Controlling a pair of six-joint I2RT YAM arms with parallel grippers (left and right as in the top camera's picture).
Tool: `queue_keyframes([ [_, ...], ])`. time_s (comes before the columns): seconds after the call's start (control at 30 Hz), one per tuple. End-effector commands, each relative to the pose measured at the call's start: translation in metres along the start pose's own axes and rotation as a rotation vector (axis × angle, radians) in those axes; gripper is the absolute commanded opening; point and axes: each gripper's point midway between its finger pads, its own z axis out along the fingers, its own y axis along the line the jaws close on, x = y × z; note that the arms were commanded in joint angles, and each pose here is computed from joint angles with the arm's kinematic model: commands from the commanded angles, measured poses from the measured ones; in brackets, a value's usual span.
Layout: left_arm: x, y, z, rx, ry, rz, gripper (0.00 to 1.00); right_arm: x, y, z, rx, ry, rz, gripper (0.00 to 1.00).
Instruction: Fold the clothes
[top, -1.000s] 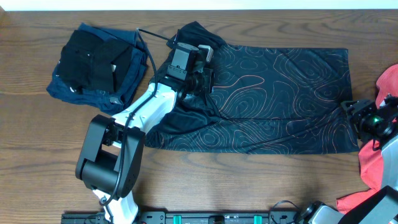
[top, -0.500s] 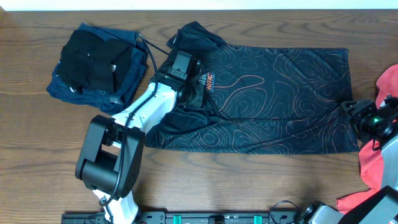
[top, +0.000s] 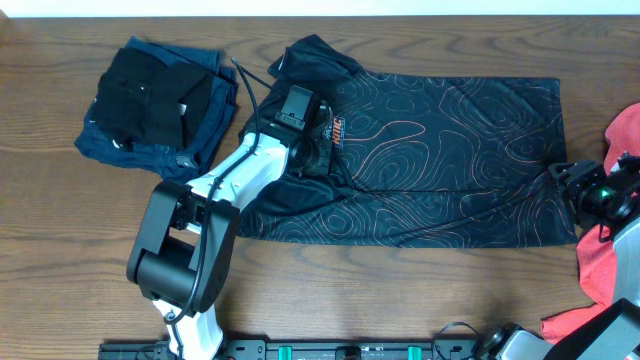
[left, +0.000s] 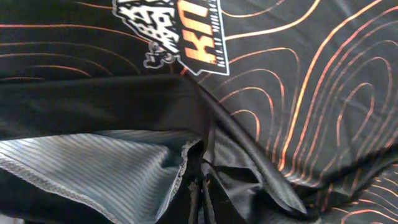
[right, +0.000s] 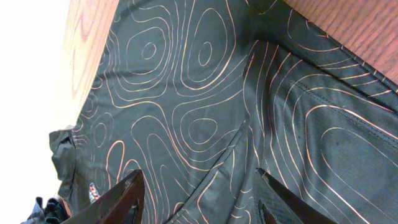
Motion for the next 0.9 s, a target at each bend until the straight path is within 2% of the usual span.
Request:
queue_keyframes([
  [0.0,-0.027,-0.020,-0.027,0.054,-0.084,0.020,0.06,-0.001,0.002,-0.003,-0.004,-0.009,-0.022,0.54],
  [0.2,-0.045,-0.028,-0.042,0.072,-0.150,0.039,0.06,-0.001,0.002,-0.003,-0.004,-0.009,-0.022,0.54],
  [0.47,-0.078,-0.051,-0.051,0.179,-0.283,0.091,0.06,-0.001,0.001,-0.003,0.002,-0.012,-0.022,0.55],
  [0.7,-0.070,-0.048,-0.035,0.172,-0.243,0.084,0.08,-0.002,0.001,-0.003,0.002,-0.014,-0.023,0.55],
  [0.73,-0.068,-0.049,-0.032,0.172,-0.236,0.086,0.13,-0.002,0.001,-0.003,0.002,-0.013,-0.022,0.54],
  [0.77,-0.066,-0.049,-0.028,0.172,-0.228,0.086,0.24,-0.002,0.001,-0.003,0.002,-0.013,-0.022,0.54],
  [0.87,-0.062,-0.050,-0.024,0.170,-0.210,0.088,0.48,-0.001,0.001,-0.003,0.002,-0.012,-0.022,0.55],
])
